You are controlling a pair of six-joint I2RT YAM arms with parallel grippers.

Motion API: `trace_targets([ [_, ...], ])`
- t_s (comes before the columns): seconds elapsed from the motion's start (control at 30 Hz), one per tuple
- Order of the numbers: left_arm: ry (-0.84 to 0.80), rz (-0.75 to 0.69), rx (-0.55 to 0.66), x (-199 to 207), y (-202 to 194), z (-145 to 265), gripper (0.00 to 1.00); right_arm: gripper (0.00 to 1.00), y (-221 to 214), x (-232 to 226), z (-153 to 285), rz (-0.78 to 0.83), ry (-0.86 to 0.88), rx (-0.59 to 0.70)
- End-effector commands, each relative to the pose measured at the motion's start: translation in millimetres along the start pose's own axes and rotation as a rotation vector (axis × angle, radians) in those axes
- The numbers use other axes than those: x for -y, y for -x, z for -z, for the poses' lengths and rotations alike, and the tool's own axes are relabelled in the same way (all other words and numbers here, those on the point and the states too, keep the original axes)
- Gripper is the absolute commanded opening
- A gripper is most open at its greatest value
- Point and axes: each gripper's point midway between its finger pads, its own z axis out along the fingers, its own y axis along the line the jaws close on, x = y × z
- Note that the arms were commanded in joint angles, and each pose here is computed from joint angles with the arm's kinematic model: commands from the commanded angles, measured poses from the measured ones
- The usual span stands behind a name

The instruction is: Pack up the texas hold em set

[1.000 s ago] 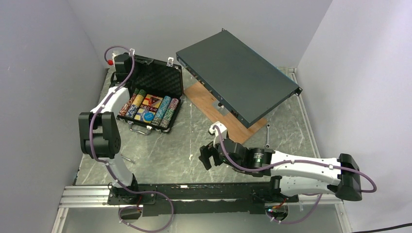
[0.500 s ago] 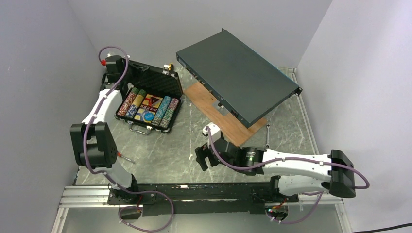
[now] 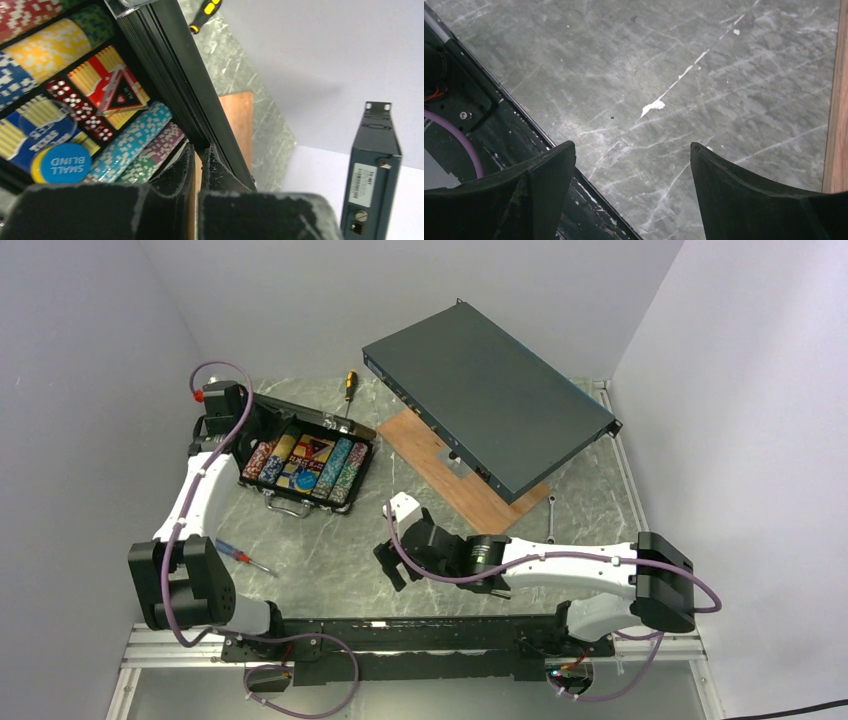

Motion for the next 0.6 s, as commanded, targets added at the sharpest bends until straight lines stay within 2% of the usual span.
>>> trace_targets([
  [0.0, 0.304, -0.166, -0.141, -93, -38, 9, 0.00, 0.86, 35, -16, -2, 0.026, 0.052, 0.077],
  [0.07, 0.363, -0.188, -0.146, -107, -40, 21, 0.02, 0.86, 36, -18, -6, 0.039, 0.052, 0.066],
  [0.13, 0.406, -0.182, -0.149, -119, -41, 36, 0.13, 0.86, 36, -21, -11, 0.053, 0.049, 0.049],
  [0.23, 0.443, -0.170, -0.132, -130, -43, 61, 0.50, 0.86, 37, -23, -19, 0.067, 0.039, 0.031],
  [0.33, 0.452, -0.167, -0.094, -136, -46, 83, 0.73, 0.86, 38, -25, -25, 0.064, 0.029, 0.023],
  [0.47, 0.474, -0.173, -0.050, -144, -46, 104, 0.80, 0.86, 37, -26, -33, 0.030, 0.013, 0.010],
  [0.57, 0.460, -0.174, -0.025, -135, -42, 118, 0.83, 0.86, 35, -30, -38, 0.003, 0.010, -0.003],
])
